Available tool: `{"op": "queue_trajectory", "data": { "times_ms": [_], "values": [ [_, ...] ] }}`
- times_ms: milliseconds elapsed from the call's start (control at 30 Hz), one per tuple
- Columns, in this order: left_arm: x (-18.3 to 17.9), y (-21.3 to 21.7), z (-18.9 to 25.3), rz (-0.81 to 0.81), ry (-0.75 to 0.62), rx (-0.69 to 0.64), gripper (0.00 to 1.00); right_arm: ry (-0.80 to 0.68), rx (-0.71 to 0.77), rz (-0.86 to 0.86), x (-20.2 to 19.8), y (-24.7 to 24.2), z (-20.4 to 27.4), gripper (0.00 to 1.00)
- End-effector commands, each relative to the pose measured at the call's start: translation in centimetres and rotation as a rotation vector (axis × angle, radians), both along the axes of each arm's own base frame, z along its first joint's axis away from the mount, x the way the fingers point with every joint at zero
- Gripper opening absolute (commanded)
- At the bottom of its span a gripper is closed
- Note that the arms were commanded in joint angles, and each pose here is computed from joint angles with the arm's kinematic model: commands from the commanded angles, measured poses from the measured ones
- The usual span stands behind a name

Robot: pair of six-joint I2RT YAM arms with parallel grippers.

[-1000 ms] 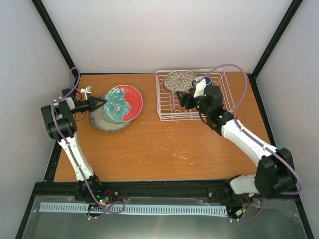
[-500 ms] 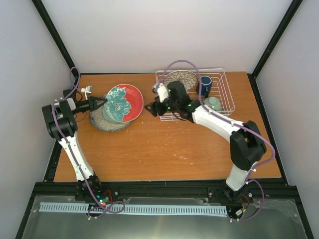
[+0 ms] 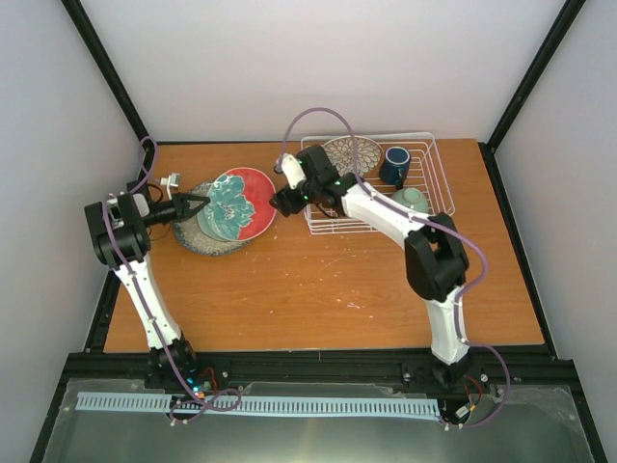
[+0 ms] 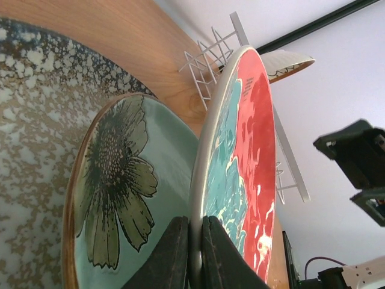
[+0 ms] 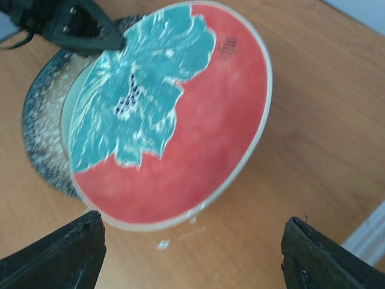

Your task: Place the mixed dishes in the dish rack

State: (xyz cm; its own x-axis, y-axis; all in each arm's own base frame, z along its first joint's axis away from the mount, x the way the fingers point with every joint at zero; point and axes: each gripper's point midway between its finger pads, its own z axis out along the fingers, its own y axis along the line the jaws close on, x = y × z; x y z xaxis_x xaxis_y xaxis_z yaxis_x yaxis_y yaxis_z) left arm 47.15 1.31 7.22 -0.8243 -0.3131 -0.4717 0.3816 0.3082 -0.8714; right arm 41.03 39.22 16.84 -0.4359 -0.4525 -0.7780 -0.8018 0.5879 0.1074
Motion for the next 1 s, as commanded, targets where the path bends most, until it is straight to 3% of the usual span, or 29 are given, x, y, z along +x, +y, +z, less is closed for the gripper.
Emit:
{"op": "queue_trajectory", "data": {
  "times_ms": [0, 200, 467, 833, 967],
  "values": [
    [-0.2, 0.0, 4.8, -0.069, -0.196, -0.182, 0.01, 0.051, -0.086, 0.011, 1.7, 1.7, -1.9, 0.79],
    [-0.1, 0.1, 4.2, -0.066, -0.199, -0.201, 0.01, 0.135, -0.145, 0.000, 3.8, 3.6, -3.3, 0.79],
    [0.3, 0.3, 4.1, -0.059, -0.208, -0.227, 0.01, 0.161, -0.147, -0.031, 4.9, 2.6, -3.0, 0.81],
    [1.6, 1.2, 4.1, 0.052, -0.255, -0.270, 0.01, 0.320, -0.122, 0.018, 3.5, 3.8, -6.8, 0.82],
    [1.9, 1.3, 2.8, 0.077, -0.217, -0.292, 0.01, 0.373, -0.099, 0.058, 2.5, 4.5, -7.9, 0.81]
  ]
}}
